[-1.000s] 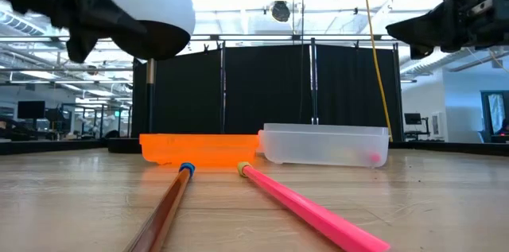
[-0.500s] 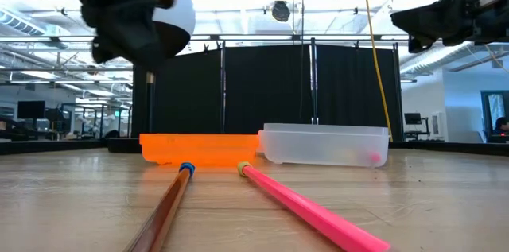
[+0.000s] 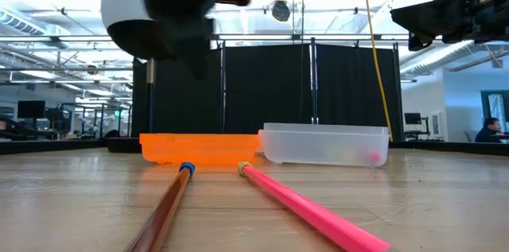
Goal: Pick & place school supplies into a supply box
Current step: Put the brown pencil into the orange supply box
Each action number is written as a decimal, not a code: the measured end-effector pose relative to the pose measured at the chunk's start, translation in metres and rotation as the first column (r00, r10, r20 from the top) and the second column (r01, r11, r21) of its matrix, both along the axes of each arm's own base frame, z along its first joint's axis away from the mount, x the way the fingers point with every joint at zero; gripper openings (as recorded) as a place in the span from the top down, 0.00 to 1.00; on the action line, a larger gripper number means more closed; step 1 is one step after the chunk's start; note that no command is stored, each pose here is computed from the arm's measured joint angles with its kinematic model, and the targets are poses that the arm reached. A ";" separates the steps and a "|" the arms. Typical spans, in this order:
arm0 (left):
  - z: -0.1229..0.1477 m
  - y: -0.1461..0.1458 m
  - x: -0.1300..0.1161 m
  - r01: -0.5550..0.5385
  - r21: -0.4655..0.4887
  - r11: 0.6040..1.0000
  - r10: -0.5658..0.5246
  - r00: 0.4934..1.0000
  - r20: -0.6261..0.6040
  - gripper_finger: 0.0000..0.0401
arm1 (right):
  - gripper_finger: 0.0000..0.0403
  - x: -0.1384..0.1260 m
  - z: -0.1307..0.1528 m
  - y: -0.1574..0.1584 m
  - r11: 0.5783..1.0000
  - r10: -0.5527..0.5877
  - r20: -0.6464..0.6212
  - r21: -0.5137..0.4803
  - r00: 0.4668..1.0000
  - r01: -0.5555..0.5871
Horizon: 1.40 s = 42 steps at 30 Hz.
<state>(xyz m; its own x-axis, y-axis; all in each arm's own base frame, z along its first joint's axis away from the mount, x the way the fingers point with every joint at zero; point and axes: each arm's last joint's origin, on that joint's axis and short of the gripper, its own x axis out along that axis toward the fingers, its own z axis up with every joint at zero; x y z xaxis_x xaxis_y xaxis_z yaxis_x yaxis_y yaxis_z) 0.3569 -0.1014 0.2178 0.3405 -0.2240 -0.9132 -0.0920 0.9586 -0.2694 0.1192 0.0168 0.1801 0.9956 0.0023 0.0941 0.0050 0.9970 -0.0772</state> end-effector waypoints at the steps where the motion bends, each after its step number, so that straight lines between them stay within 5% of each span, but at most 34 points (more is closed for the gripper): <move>1: 0.002 0.000 0.007 0.036 0.032 0.999 -0.035 0.999 -0.030 0.91 | 1.00 0.000 0.000 0.000 1.000 0.000 0.001 0.000 1.000 0.000; 4: 0.002 -0.004 0.022 0.240 0.128 0.962 -0.228 0.968 -0.100 0.91 | 1.00 0.000 0.000 0.000 1.000 0.000 0.003 0.009 1.000 0.000; 9: -0.006 -0.009 0.037 0.493 0.212 0.844 -0.470 0.870 -0.150 0.91 | 1.00 0.000 0.000 0.000 0.998 0.004 0.001 0.057 1.000 -0.004; 18: -0.010 -0.041 0.039 0.722 0.469 0.508 -0.747 0.641 -0.177 0.87 | 1.00 0.000 -0.002 0.000 0.997 0.007 -0.023 0.083 1.000 -0.005; 22: -0.010 -0.052 0.034 0.773 0.505 0.383 -0.807 0.546 -0.224 0.75 | 1.00 0.000 -0.006 0.000 0.997 0.007 -0.057 0.077 0.998 -0.002; 26: -0.017 -0.062 0.027 0.855 0.465 0.230 -0.898 0.371 -0.238 0.63 | 1.00 0.001 -0.006 0.000 0.995 0.009 -0.064 0.103 0.998 -0.003; 34: -0.034 -0.058 0.023 0.895 0.401 0.195 -0.933 0.295 -0.205 0.56 | 1.00 0.001 -0.007 0.000 0.992 0.012 -0.073 0.126 0.997 -0.002; 42: -0.054 -0.052 0.014 0.926 0.367 0.091 -0.948 0.194 -0.253 0.61 | 1.00 0.002 -0.009 0.000 0.993 0.011 -0.086 0.121 0.996 0.000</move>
<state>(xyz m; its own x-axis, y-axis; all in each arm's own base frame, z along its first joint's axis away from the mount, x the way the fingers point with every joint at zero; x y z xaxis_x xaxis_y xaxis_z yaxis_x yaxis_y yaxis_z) 0.3706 -0.1532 0.1643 0.1553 -0.0640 -0.9858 0.9571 0.2570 0.1341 0.1213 0.0171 0.1715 1.0000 0.0019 0.0075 -0.0022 0.9990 0.0443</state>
